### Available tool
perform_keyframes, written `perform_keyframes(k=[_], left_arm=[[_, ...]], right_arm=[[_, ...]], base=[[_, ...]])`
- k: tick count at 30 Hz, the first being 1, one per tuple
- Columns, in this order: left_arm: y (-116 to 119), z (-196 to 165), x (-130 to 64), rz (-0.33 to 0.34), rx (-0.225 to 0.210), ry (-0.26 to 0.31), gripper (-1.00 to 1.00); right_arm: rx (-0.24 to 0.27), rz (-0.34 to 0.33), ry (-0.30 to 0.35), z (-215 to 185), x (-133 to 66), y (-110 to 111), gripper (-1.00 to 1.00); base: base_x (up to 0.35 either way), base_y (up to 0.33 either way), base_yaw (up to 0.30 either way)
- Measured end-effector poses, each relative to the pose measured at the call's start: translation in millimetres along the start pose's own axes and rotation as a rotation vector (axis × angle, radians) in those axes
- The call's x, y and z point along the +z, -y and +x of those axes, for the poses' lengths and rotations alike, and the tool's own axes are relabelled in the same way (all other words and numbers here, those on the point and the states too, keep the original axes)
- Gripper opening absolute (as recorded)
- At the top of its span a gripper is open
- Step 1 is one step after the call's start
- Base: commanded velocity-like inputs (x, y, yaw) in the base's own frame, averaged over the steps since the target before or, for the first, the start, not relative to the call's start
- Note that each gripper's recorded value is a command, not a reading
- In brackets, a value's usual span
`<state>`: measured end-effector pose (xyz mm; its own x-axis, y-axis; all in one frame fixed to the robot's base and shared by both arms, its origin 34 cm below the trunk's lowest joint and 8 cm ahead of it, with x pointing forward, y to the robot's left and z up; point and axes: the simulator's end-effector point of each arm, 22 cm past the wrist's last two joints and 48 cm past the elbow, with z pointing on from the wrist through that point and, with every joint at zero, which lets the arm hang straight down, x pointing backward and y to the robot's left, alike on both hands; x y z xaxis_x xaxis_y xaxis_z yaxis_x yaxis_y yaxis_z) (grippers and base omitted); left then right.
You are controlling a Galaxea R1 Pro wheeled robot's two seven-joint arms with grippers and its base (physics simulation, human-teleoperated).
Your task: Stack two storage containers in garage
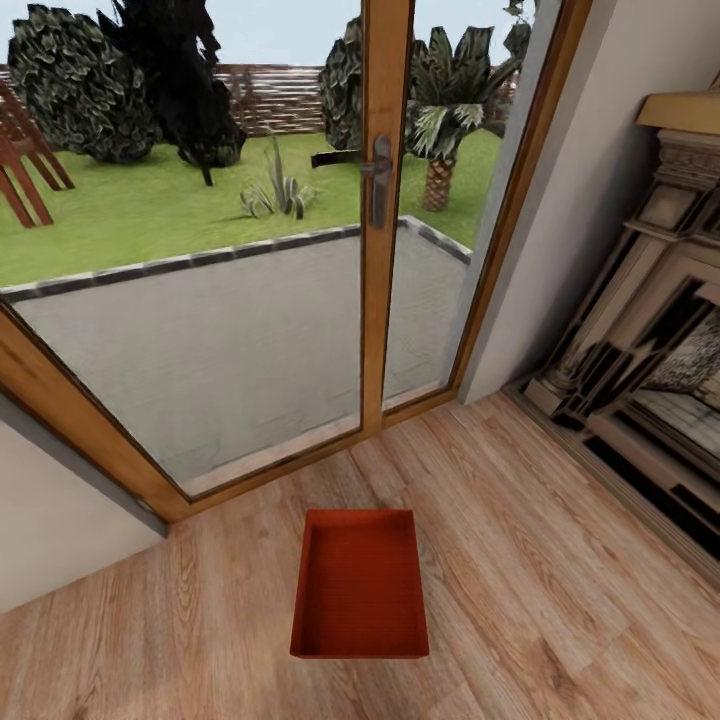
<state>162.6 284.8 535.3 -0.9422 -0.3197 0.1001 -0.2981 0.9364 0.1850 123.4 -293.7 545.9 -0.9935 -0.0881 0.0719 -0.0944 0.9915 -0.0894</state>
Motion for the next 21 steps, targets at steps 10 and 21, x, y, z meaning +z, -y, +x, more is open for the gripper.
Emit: perform_keyframes(k=[10,21], left_arm=[[-17.9,-25.4,1.8,-0.026,0.0,0.043,1.0],[-54.8,-196.1,-26.0,-0.028,0.007,0.244,1.0]], right_arm=[[0.011,0.013,-0.006,-6.9,1.6,1.2,1.0],[0.166,0.135,0.28,-248.4,-3.1,42.1,1.0]], base=[[0.0,0.0,0.0],[0.0,0.0,0.0]])
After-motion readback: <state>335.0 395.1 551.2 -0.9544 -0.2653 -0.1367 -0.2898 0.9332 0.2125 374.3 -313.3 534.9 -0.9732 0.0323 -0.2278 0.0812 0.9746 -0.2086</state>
